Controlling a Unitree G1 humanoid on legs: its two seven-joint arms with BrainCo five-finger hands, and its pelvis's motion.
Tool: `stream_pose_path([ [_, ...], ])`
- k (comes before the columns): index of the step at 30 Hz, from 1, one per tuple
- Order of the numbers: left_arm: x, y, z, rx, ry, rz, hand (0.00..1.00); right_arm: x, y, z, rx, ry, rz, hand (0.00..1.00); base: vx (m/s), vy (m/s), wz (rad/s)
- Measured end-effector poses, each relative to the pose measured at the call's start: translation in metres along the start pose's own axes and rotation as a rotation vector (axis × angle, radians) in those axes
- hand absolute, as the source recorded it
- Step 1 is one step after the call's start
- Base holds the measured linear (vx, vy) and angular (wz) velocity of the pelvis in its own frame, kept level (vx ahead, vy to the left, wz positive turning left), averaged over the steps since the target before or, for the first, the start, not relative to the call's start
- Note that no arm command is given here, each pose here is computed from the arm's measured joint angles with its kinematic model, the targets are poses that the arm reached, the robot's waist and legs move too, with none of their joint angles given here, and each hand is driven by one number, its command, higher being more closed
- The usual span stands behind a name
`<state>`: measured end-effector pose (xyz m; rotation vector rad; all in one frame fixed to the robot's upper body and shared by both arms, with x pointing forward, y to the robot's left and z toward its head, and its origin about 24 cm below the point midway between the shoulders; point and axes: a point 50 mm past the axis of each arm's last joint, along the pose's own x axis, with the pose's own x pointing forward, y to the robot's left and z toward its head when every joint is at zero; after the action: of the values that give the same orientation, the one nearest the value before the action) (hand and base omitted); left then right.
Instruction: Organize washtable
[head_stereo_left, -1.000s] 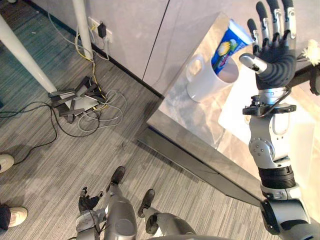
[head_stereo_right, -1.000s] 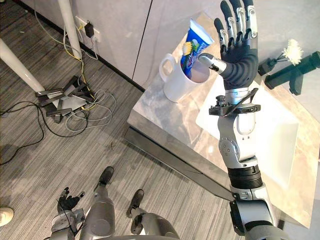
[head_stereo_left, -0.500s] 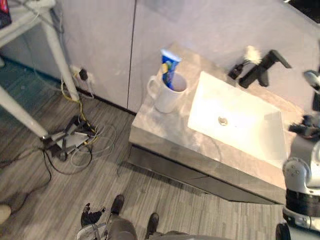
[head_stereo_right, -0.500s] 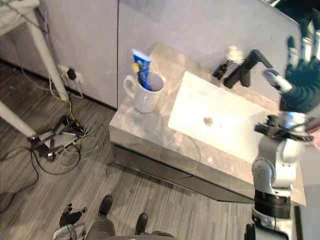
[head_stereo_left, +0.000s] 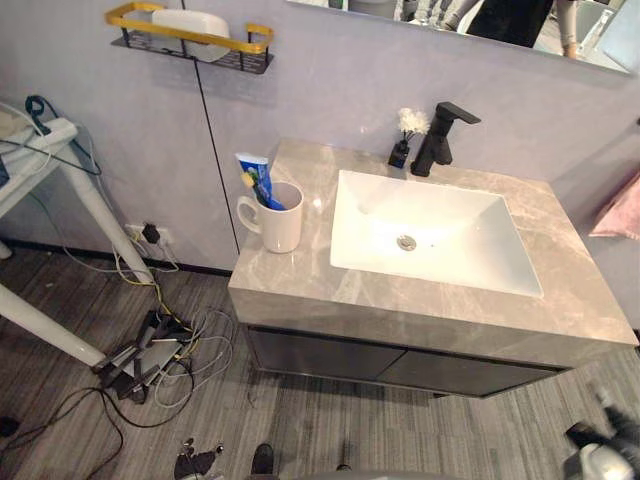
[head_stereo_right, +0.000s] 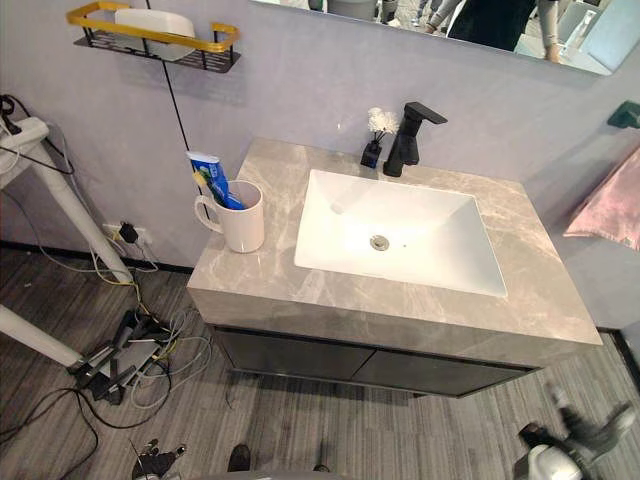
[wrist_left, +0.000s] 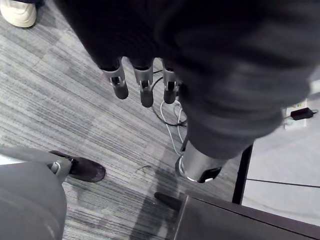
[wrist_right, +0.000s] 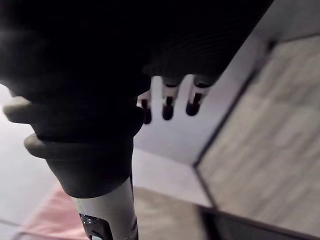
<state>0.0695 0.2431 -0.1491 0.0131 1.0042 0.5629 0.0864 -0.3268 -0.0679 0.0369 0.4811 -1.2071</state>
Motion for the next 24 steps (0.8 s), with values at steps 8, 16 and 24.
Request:
stream_pose_path([
  [8,-0.004,-0.014,-0.012,0.018,0.042,-0.043,0.00,-0.068,-0.012,-0.130,-0.181,0.573,0.112,0.00,0.04,0.033,-0.02],
  [16,-0.005,-0.012,-0.018,0.005,0.071,-0.038,1.00,-0.102,-0.021,-0.166,-0.105,0.848,0.123,0.00,0.05,0.043,0.15],
  [24,-0.016,-0.007,0.078,-0.225,-0.366,0.040,1.00,-0.087,0.020,-0.145,-0.362,0.643,0.410,0.00,0.03,0.020,0.27],
])
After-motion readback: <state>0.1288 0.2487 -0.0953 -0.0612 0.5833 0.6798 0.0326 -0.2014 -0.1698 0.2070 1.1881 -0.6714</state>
